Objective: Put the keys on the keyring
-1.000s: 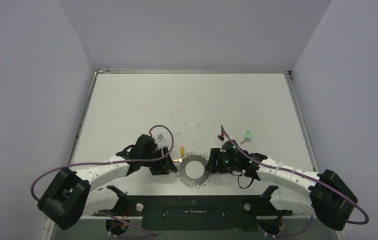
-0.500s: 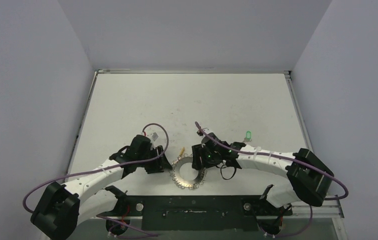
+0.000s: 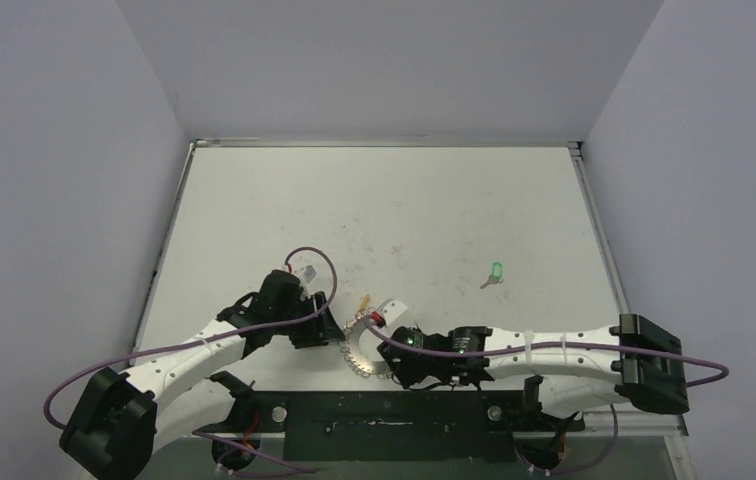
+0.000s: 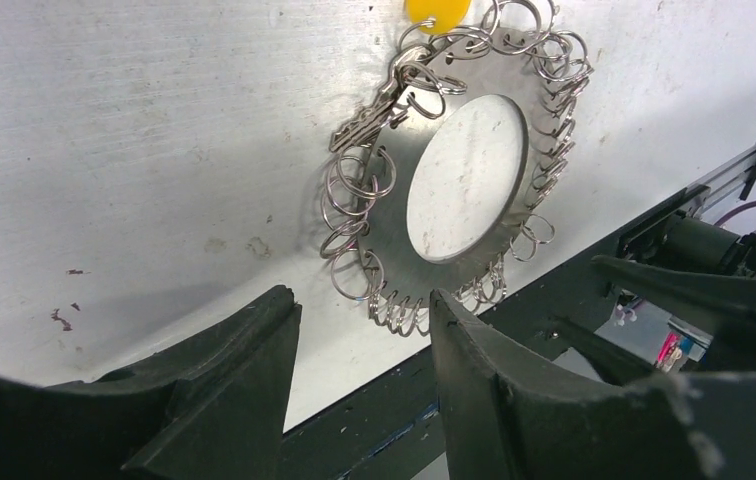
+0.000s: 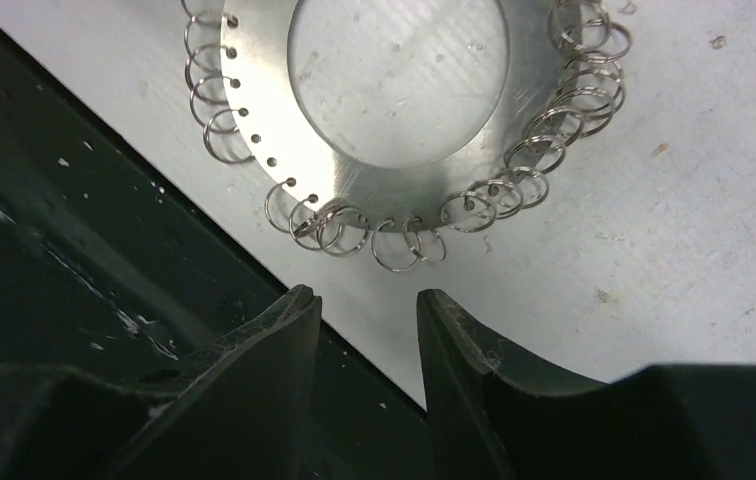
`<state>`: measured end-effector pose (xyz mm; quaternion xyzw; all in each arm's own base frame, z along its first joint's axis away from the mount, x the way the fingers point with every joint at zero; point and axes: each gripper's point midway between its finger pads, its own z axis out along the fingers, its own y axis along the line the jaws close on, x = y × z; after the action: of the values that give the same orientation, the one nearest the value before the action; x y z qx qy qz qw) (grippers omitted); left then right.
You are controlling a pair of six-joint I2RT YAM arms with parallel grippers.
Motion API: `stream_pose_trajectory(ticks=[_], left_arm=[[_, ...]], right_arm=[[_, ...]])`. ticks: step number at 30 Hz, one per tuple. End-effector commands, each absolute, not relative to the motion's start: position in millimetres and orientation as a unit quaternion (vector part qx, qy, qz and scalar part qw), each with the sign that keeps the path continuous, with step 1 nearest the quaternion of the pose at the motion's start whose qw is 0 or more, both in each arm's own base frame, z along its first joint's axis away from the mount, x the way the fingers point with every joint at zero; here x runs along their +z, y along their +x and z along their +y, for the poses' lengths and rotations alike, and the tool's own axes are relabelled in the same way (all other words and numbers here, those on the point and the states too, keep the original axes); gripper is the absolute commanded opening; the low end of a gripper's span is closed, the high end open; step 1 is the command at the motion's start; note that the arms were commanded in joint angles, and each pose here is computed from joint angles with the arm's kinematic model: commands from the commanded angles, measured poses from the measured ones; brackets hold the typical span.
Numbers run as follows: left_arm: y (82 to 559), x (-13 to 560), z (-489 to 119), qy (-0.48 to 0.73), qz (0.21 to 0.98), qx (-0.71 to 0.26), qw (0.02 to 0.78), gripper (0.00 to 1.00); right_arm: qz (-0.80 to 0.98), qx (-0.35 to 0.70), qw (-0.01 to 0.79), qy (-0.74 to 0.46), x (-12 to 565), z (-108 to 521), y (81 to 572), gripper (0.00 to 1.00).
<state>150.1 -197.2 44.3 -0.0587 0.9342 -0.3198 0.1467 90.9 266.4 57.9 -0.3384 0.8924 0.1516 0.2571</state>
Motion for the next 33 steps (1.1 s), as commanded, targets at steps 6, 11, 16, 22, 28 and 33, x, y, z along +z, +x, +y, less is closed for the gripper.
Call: stream_pose_trajectory(ticks=[6,11,16,22,28,33], left_arm=[[156.2,53.8,-206.6,-0.058,0.923,-0.348,0.153,0.48],[155.8,54.4,-206.6,-0.058,0.923,-0.349,0.152,0.48],[154.6,52.5,-205.6,-0.058,0.924,-0.347,0.151,0.48],[153.8,52.3,-205.4,-0.058,0.924,-0.347,0.150,0.48],[152.9,51.1,-204.6,-0.059,0.925,-0.346,0.148,0.48],[152.3,50.5,-204.3,-0.059,0.925,-0.345,0.148,0.48]], right_arm=[[0.870,0.076,0.306,-0.379,48.6,284.8,90.3,0.39],[0.864,0.070,0.305,-0.394,37.2,292.0,88.1,0.36],[0.857,0.058,0.308,-0.410,32.5,294.2,87.8,0.39],[0.850,0.049,0.313,-0.421,30.0,299.0,88.6,0.51],[0.848,0.028,0.315,-0.425,27.8,296.0,92.5,0.19],[0.848,0.015,0.330,-0.414,37.9,287.6,98.9,0.01]])
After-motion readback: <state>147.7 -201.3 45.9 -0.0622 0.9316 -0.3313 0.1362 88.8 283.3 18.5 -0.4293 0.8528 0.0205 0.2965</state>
